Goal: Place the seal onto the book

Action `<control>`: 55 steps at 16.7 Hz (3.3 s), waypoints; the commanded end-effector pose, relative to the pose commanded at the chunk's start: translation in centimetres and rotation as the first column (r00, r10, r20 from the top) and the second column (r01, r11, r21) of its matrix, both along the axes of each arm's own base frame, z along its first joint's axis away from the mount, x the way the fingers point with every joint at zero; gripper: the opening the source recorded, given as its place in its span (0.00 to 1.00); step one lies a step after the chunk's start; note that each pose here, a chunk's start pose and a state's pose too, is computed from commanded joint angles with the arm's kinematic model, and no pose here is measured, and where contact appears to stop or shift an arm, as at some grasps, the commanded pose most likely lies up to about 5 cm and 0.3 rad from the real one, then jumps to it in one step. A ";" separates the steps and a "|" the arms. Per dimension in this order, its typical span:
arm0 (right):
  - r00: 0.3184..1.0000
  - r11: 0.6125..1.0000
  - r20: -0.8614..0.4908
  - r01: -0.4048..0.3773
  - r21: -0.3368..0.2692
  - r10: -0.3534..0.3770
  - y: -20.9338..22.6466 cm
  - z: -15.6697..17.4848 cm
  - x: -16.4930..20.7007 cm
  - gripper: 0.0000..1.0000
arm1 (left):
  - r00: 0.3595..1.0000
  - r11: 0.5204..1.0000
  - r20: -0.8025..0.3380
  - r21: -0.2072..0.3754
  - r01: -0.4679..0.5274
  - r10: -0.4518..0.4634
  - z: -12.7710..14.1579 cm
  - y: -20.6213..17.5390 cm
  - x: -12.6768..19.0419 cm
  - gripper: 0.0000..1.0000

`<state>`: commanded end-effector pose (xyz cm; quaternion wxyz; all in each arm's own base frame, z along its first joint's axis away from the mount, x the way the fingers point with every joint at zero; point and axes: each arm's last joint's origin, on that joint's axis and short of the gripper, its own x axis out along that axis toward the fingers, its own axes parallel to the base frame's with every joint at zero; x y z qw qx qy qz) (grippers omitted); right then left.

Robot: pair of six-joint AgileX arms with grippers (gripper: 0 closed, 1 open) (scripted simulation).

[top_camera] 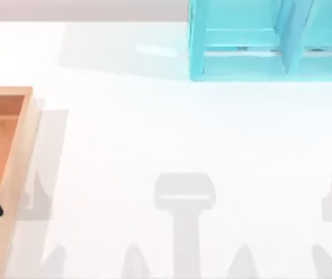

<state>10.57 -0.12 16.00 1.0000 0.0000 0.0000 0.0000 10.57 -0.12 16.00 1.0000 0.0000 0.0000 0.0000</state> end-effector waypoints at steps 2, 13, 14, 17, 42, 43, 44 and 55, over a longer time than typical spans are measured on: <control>1.000 1.000 0.000 0.000 0.000 0.000 0.0 0.0 0.0 1.00 | 1.000 1.000 0.000 0.000 0.000 0.000 0.0 0.0 0.0 1.00; 0.999 0.999 0.038 0.022 -0.023 -0.021 -2.0 7.7 6.2 1.00 | 1.000 1.000 0.000 0.000 0.000 0.000 0.0 0.0 0.0 1.00; 0.999 0.999 0.028 0.024 -0.025 -0.023 -2.5 8.1 7.8 1.00 | 1.000 1.000 0.000 0.000 0.000 0.000 0.0 0.0 0.0 1.00; 1.000 0.999 -0.010 0.029 -0.025 -0.029 -4.8 7.7 13.4 1.00 | 1.000 1.000 0.000 0.000 0.000 0.000 0.0 0.0 0.0 1.00; 0.994 0.999 -0.102 0.038 0.002 -0.038 -14.8 -7.4 30.8 1.00 | 1.000 1.000 0.000 0.000 0.000 0.000 0.0 0.0 0.0 1.00; 0.994 0.999 -0.101 0.038 0.002 -0.038 -14.9 -7.5 31.9 1.00 | 1.000 1.000 0.000 0.000 0.000 0.000 0.0 0.0 0.0 1.00; 0.994 0.999 -0.101 0.038 0.002 -0.038 -15.0 -7.6 33.0 1.00 | 1.000 1.000 0.000 0.000 0.000 0.000 0.0 0.0 0.0 1.00; 0.994 0.999 -0.102 0.038 0.002 -0.038 -14.8 -7.9 36.3 0.85 | 1.000 1.000 0.000 0.000 0.000 0.000 0.0 0.0 0.0 1.00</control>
